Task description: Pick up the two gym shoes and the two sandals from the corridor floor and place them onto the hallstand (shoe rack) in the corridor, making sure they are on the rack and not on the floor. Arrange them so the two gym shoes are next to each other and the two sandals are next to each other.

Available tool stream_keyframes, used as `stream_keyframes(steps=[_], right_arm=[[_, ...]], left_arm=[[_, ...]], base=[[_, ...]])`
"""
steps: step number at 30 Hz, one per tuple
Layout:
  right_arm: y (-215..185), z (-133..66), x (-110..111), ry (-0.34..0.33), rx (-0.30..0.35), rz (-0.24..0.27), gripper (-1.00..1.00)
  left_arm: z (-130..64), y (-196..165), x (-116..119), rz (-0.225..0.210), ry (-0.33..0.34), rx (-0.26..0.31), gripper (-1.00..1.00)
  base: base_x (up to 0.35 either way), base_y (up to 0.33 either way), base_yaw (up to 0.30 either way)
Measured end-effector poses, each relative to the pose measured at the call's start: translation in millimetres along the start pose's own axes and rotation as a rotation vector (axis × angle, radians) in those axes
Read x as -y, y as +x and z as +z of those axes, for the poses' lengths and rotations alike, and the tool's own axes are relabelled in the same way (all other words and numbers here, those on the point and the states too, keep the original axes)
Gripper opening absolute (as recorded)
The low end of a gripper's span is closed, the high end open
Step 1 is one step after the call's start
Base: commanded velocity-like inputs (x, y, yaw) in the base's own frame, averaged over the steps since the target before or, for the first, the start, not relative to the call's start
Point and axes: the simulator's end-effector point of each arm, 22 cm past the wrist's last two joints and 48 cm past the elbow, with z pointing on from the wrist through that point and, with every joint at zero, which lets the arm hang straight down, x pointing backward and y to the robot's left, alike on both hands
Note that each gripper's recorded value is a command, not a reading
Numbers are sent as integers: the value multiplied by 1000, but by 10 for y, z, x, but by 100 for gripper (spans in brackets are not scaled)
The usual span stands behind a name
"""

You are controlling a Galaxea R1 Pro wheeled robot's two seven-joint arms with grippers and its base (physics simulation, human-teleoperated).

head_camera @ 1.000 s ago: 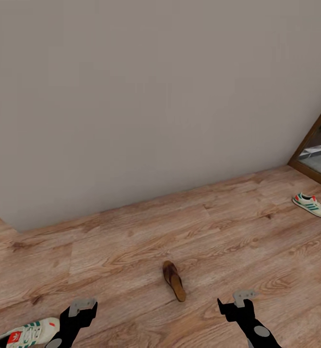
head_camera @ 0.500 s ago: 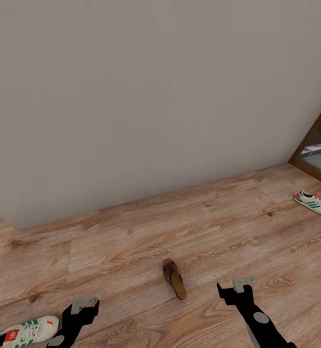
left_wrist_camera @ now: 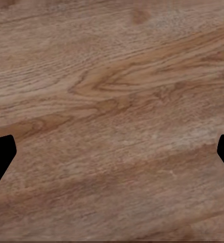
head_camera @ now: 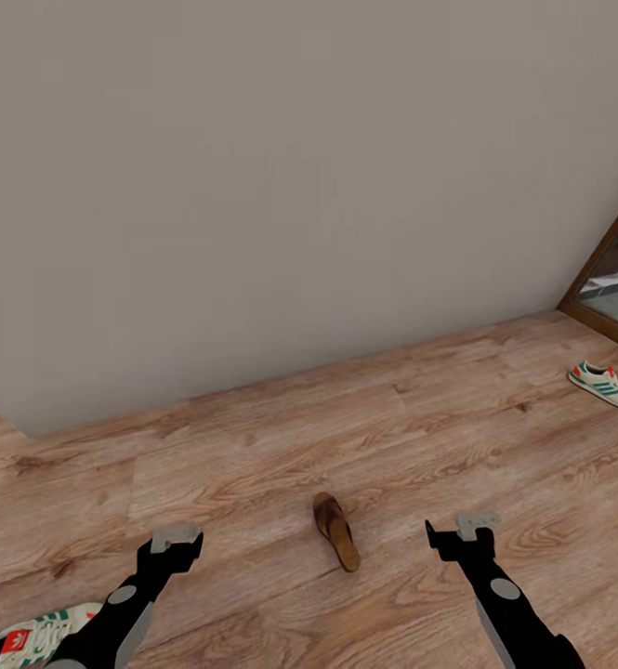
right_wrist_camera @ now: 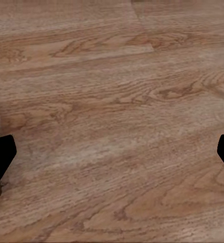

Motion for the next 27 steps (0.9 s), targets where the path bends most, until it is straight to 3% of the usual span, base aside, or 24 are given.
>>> stream_keyframes(steps=[18, 27], right_arm=[[362, 196, -135, -10, -7, -2, 100], [528, 291, -182, -11, -5, 1, 100]], left_arm=[[207, 402, -49, 4, -4, -21, 100], [324, 505, -18, 4, 1, -1, 100]], base=[[0, 0, 0], [0, 0, 0]])
